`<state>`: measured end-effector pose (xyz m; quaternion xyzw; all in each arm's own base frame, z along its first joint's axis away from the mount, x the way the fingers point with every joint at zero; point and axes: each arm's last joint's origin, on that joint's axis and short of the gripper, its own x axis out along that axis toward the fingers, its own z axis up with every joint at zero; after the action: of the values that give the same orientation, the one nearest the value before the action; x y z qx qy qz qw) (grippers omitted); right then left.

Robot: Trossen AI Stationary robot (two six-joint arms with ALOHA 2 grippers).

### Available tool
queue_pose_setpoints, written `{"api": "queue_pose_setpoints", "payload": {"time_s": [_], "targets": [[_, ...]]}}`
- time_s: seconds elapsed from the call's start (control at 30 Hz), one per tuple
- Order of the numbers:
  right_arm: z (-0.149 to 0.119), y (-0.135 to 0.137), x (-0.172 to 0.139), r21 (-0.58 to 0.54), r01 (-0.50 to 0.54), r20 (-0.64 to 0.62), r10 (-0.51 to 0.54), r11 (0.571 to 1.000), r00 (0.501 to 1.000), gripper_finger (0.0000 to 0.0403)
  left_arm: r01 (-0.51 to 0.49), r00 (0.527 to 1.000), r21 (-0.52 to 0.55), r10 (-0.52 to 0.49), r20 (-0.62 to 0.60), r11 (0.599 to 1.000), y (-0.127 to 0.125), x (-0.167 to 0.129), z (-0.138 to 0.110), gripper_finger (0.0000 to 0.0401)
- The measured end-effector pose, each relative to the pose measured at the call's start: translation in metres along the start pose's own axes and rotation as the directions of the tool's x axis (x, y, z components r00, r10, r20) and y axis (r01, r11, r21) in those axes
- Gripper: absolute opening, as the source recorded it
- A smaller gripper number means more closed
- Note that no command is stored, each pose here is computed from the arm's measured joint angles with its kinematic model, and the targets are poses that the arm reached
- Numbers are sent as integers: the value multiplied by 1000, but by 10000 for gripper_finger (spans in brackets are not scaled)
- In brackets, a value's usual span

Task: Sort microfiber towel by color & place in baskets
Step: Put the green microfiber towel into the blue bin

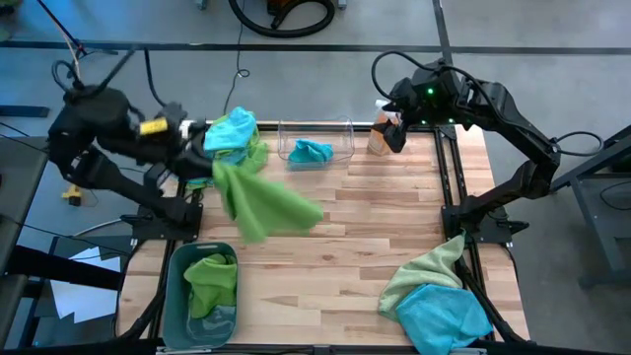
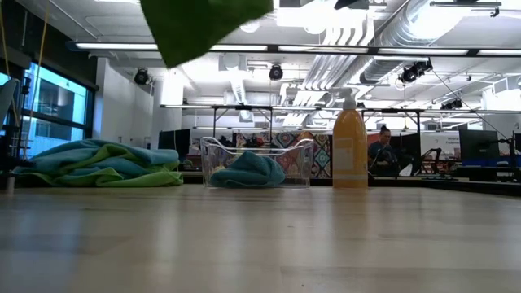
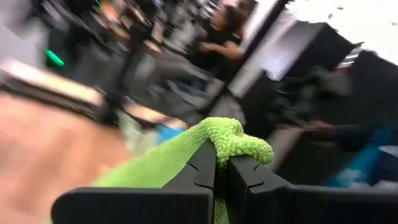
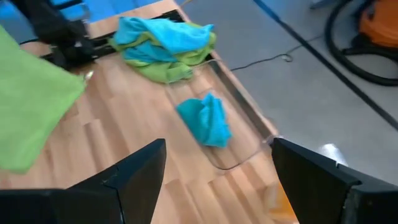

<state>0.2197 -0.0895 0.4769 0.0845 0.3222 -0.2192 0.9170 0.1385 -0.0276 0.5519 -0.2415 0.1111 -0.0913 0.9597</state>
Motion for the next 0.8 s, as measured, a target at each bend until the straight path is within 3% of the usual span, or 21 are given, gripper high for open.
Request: {"api": "queue_pose_setpoints", "payload": {"time_s": [0.13, 0.4, 0.57, 0.8], "targets": [[0, 1, 0, 3, -35, -3, 35, 999, 999, 291, 70, 989, -161, -90, -121, 985, -16, 7, -15, 0], [0, 2, 0, 56, -54, -5, 54, 997, 999, 291, 24, 918, -360, -163, -362, 932, -34, 4, -44, 0], [1, 2, 0, 112, -56, 5, 56, 992, 998, 291, -72, 857, -396, -147, -494, 915, -37, -4, -60, 0], [1, 3, 0, 180, -59, 6, 58, 982, 998, 291, -285, 676, -286, -20, -737, 915, -31, -11, -91, 0]]}}
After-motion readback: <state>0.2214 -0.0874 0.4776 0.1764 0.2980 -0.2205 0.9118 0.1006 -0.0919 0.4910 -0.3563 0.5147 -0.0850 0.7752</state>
